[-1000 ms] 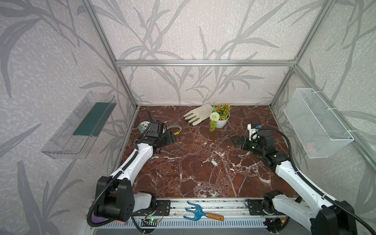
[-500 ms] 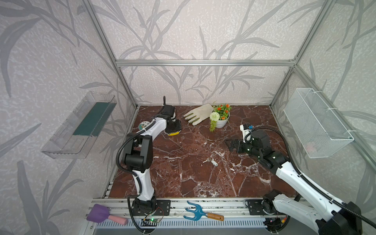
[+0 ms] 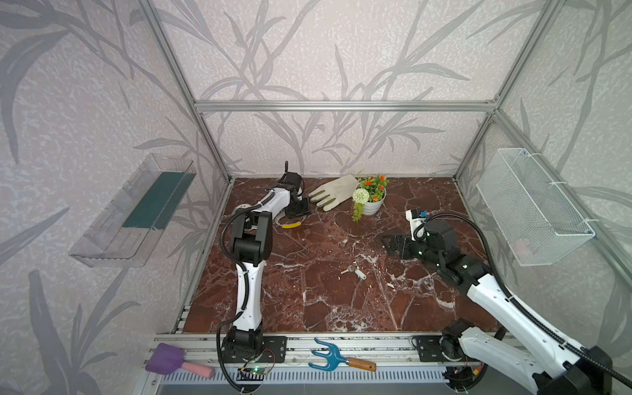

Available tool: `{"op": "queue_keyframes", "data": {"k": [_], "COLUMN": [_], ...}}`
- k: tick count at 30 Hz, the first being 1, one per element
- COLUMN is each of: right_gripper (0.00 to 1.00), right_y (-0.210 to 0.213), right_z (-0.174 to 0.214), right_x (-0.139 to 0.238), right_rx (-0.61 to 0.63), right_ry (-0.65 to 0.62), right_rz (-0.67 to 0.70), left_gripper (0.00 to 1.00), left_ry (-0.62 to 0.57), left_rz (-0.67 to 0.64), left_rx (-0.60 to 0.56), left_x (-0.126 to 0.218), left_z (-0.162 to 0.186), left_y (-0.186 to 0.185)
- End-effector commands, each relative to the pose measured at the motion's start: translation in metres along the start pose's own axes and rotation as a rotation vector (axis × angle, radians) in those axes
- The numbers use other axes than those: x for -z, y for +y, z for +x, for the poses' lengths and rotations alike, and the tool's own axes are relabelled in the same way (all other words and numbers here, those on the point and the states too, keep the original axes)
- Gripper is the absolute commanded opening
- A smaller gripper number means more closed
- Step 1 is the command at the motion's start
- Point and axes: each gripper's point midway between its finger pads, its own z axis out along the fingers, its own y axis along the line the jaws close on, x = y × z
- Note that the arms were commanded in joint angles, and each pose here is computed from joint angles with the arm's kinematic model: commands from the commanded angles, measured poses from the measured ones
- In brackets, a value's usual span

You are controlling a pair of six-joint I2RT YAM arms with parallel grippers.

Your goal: Put the keys on the keyring

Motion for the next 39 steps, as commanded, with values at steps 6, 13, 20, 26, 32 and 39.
{"op": "queue_keyframes", "data": {"k": [6, 13, 20, 26, 32, 39], "right_gripper": [0.99, 0.99, 0.99, 0.99, 0.99, 0.99], "right_y": [0.006, 0.01, 0.024, 0.041, 0.057, 0.069], "right_z": [-0.01, -0.009, -0.005, 0.002, 0.006, 0.005], "right_x": [0.002, -0.007, -0.027, -0.048, -0.065, -0.072], "right_rx": [0.017, 0.014, 0.015, 0.029, 0.045, 0.064], "right_ry": [-0.026, -0.011, 0.021, 0.065, 0.1, 0.11], "right_rz": [-0.012, -0.042, -0.104, -0.152, -0.187, -0.214], "left_gripper": [0.49, 0.48, 0.48, 0.48, 0.5, 0.5], "left_ry": [0.139, 0.195, 0.23, 0.218, 0.111, 0.081], "left_rz": [0.068, 0.079, 0.061, 0.0, -0.066, -0.14], "left_rx": [-0.015, 0.001, 0.014, 0.002, -0.045, -0.182], "left_x": [-0.013, -0.005, 0.016, 0.039, 0.076, 0.092], "left_z": [0.043, 0.094, 0.151, 0.197, 0.207, 0.22], "left_y": [-0.024, -0.032, -0.032, -0.021, -0.013, -0.013]}}
